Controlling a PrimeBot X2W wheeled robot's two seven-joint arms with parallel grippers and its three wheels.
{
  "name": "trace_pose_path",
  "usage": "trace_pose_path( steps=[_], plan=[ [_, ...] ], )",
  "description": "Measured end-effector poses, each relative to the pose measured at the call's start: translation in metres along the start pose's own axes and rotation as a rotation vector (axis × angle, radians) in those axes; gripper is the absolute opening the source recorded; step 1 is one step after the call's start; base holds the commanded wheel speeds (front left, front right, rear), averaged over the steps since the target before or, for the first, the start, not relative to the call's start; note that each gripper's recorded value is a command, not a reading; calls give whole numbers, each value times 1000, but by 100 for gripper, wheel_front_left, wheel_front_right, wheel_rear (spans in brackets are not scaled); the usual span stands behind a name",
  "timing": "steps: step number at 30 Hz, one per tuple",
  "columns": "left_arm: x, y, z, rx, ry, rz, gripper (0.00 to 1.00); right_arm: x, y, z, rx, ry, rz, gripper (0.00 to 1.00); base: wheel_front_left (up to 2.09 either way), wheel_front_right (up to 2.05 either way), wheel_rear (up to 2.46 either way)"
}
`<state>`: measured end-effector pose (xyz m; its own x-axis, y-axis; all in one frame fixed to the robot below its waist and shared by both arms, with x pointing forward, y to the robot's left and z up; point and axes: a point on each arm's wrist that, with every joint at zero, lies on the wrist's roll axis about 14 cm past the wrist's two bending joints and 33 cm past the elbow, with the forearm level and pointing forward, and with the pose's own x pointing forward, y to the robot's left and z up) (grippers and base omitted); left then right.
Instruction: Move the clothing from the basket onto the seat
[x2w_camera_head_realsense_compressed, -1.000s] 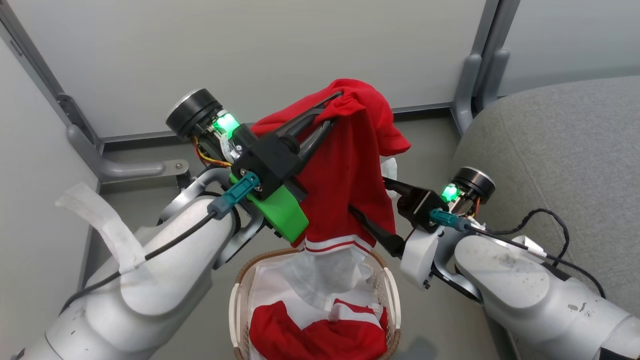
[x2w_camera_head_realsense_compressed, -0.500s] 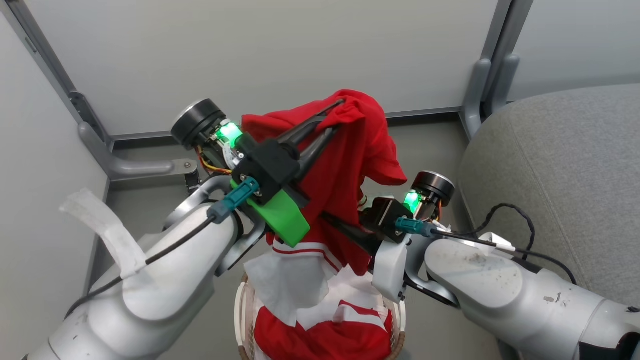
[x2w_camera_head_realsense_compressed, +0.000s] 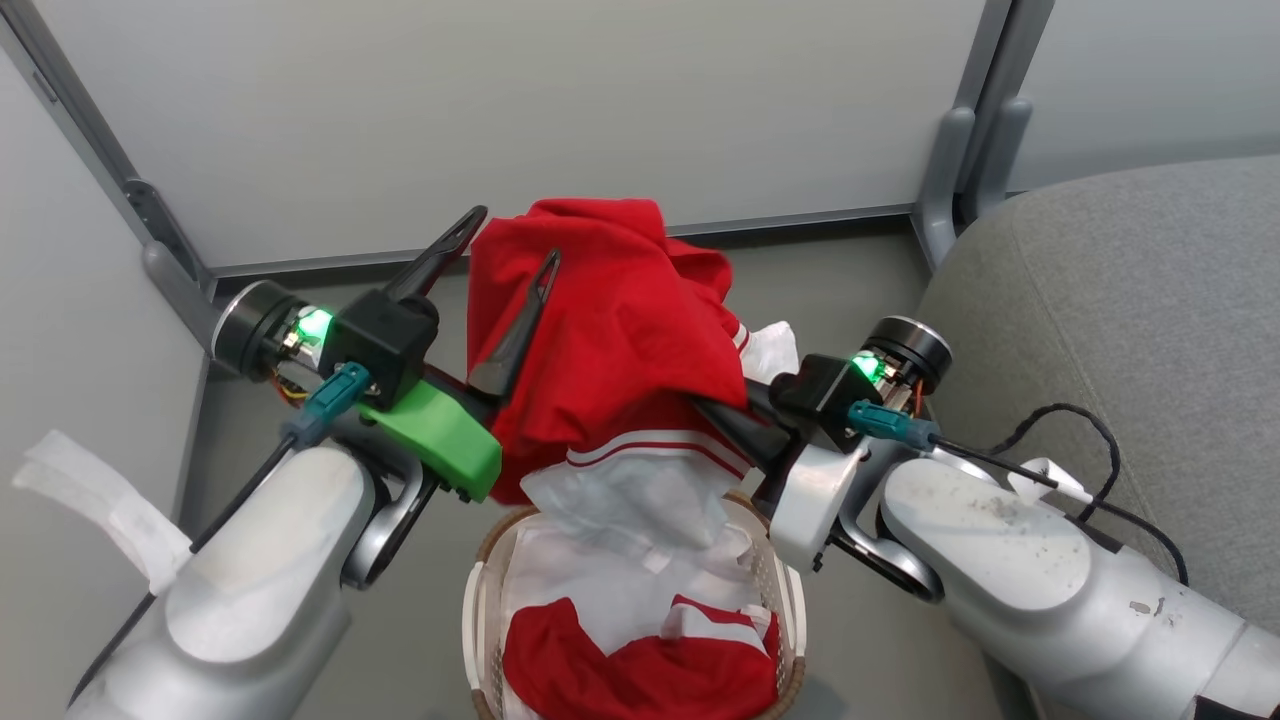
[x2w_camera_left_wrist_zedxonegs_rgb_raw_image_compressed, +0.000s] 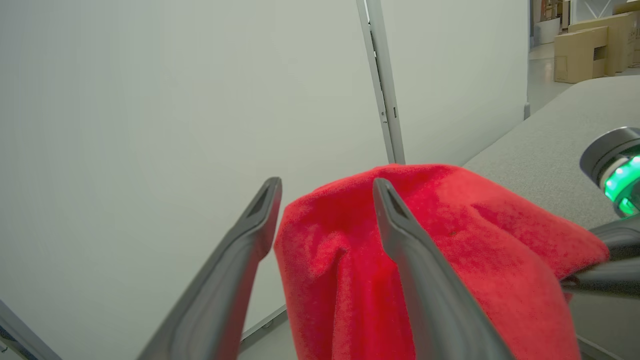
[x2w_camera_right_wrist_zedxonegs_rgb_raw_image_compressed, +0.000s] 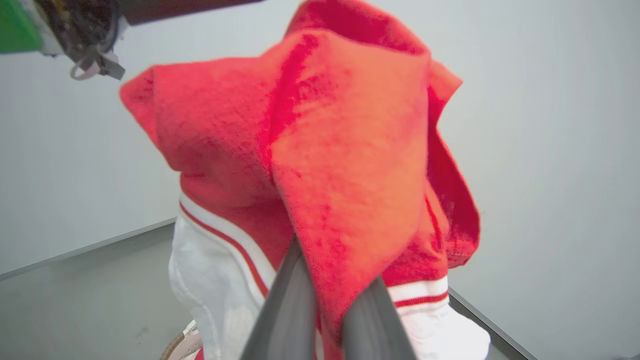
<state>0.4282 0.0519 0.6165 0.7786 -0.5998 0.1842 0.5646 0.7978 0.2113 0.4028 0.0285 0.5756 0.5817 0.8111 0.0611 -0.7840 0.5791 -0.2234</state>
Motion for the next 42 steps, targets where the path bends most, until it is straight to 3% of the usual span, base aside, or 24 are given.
trace_pose_path(
  steps=[12, 28, 42],
  plan=[
    [-20, -31, -59, -217, 99, 38, 100, -18, -36, 5, -44, -43, -128, 0, 0, 0, 0],
    [-18, -68, -89, -311, 148, 7, 100, -62, -89, -12, -63, 0, -318, 0, 0, 0, 0],
    [30, -141, -88, -351, 103, -242, 100, -176, -146, -23, -117, 90, -662, 0, 0, 0, 0]
  ],
)
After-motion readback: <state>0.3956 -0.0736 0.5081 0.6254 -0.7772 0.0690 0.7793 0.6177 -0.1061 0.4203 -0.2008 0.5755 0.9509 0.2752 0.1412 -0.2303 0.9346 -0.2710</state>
